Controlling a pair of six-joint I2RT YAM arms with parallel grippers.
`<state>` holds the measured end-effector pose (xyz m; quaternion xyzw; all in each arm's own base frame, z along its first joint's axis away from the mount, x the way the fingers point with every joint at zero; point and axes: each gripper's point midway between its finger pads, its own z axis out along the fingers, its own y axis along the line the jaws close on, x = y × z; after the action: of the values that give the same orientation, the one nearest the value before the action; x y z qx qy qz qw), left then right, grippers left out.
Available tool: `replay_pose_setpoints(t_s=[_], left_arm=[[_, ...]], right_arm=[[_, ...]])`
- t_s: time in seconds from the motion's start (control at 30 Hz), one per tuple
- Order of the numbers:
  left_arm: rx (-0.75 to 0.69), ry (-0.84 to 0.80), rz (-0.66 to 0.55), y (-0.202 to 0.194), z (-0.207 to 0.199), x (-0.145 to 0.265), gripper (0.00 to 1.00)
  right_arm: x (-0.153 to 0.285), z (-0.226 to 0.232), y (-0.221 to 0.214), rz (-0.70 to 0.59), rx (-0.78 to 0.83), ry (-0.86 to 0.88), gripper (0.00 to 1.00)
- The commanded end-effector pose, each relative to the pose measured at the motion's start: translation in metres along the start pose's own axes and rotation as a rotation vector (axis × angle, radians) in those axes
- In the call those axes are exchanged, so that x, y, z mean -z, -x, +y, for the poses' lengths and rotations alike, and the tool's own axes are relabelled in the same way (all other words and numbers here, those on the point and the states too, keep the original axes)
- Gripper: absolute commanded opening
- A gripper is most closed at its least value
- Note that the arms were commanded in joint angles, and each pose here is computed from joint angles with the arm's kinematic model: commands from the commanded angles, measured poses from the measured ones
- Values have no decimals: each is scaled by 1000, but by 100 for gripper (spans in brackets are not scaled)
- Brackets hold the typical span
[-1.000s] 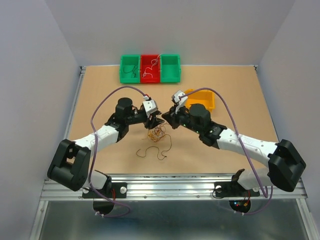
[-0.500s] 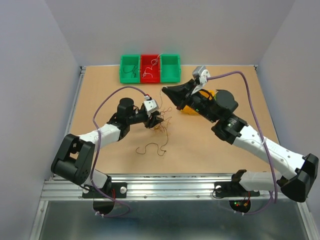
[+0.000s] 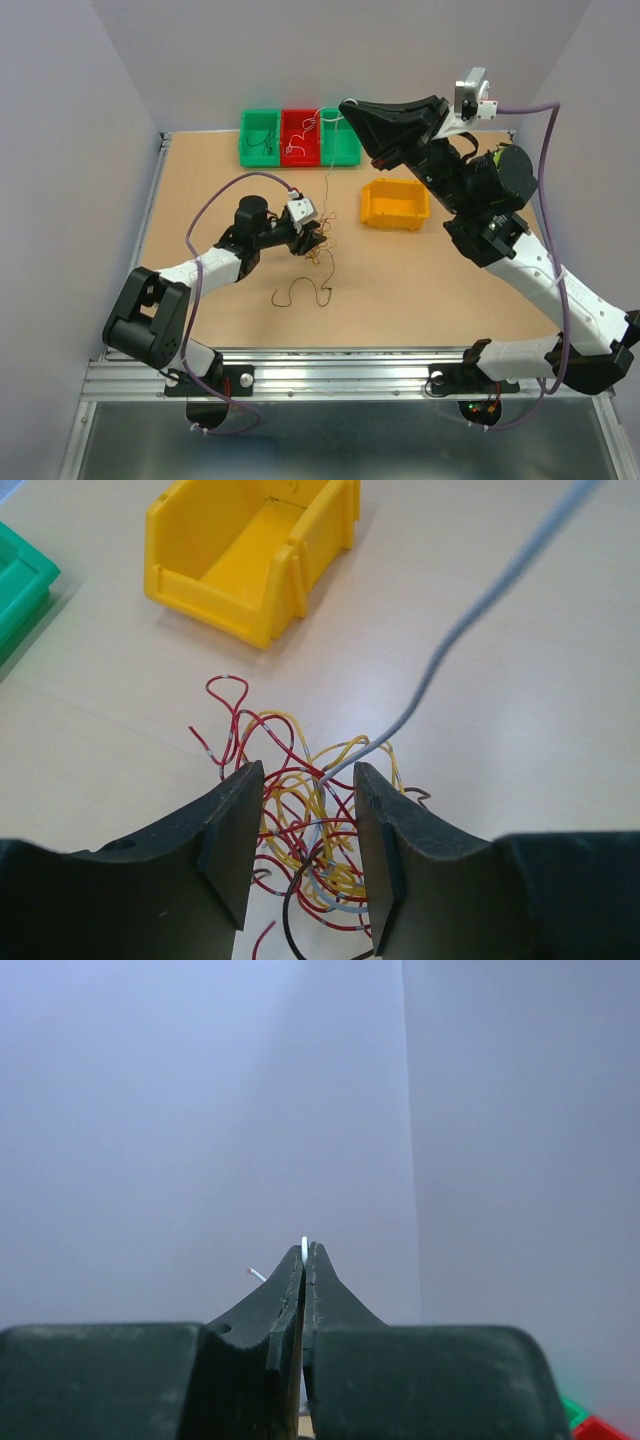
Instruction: Untangle the cables
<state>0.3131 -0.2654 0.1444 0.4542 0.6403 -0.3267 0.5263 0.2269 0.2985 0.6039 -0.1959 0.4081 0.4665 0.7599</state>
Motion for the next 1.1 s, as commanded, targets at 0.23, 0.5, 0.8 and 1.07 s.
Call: replay_pose_setpoints(t_s=[0.23,0.5,0.8,1.07], left_arm=[[-50,-3,-53,19,1,1,53],[-12,-23,-34,12,2,-6,57],[-32,2,-50,24,3,2,57],[-48,216,-50,48,37,35,64]], right_arm=[[-46,-17,115,-340,74,-124,1],[-57,-22,181,-548,117,-179,1],[-49,-47,153,-508,218,-305,1],[-12,-69,113,-410,233,-416,1]])
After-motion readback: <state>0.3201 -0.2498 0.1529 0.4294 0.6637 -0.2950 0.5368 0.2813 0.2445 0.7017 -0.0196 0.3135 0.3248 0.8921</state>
